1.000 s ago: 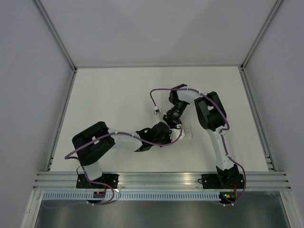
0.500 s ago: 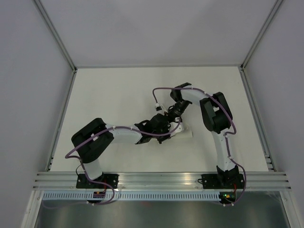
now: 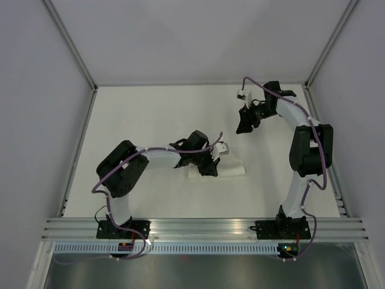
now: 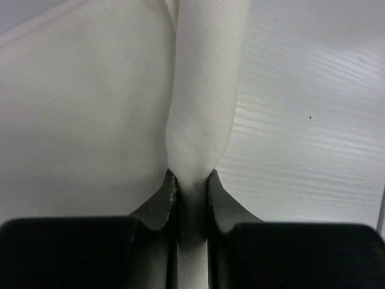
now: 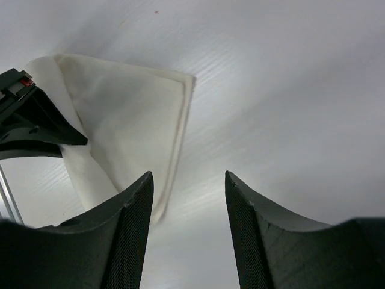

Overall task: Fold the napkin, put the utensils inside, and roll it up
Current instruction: Roll the napkin at the center of the board.

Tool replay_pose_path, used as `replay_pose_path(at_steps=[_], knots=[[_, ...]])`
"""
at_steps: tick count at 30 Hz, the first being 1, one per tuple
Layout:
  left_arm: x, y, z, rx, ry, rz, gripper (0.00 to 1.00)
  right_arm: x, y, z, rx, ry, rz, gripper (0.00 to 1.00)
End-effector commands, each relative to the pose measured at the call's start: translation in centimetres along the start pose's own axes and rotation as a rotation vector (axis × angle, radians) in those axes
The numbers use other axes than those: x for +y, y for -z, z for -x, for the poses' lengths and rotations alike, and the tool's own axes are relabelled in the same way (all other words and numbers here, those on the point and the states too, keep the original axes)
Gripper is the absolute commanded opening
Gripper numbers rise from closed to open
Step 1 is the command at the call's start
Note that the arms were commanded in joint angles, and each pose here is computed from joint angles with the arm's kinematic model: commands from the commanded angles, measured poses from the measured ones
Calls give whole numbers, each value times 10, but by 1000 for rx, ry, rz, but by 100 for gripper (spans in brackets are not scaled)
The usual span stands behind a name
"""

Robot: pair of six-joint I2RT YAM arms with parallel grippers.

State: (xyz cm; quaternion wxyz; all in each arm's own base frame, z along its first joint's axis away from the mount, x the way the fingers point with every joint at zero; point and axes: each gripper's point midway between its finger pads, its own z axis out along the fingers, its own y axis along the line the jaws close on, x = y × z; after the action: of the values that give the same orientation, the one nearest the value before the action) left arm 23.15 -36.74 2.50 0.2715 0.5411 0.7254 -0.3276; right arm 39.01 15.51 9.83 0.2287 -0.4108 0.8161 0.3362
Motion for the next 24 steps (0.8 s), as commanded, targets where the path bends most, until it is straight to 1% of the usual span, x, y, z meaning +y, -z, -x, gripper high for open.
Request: replay_pose_path(at_steps=[1,2,3,4,5,6,7,8,9,10,11,12,13,14,15,17,19,23,24], knots=[[-22,-4,-17,73,186,-175,2,-4,46,21,-134,39,-52,57],[-27,-3,-22,103,226,-206,2,-1,53,20,-144,51,-62,57],[-21,-6,-19,110,258,-223,2,3,69,23,-157,93,-112,57],[-23,-7,-19,125,312,-247,2,6,66,13,-152,124,-122,57],[-31,-3,-21,147,376,-310,2,17,77,19,-172,179,-157,57],[-25,-3,-11,148,410,-327,2,22,75,16,-151,217,-186,57],[-28,-8,-20,178,471,-364,2,28,65,3,-130,250,-189,57],[-36,-5,-22,199,527,-428,2,40,71,7,-135,307,-225,58],[-31,-6,-18,198,547,-430,2,49,62,5,-110,352,-239,58],[-31,-9,-25,223,591,-435,2,55,52,-8,-92,379,-245,58],[-34,-8,-25,221,624,-468,2,66,56,-5,-99,442,-267,58],[-32,-6,-23,218,652,-489,2,77,48,-6,-91,487,-260,60],[-34,-6,-24,233,711,-504,2,80,42,-17,-61,504,-266,60],[-36,-6,-25,236,740,-531,2,89,41,-17,-52,569,-258,60],[-35,-4,-24,229,762,-548,2,100,34,-21,-38,601,-225,60],[-36,-3,-24,239,833,-577,2,110,26,-38,4,628,-195,60],[-32,-1,-21,234,881,-590,2,121,12,-55,45,680,-153,60],[-22,-1,-25,246,962,-570,2,129,-9,-77,106,747,-169,61],[-19,-1,-27,248,975,-567,2,139,-17,-82,121,776,-148,60]])
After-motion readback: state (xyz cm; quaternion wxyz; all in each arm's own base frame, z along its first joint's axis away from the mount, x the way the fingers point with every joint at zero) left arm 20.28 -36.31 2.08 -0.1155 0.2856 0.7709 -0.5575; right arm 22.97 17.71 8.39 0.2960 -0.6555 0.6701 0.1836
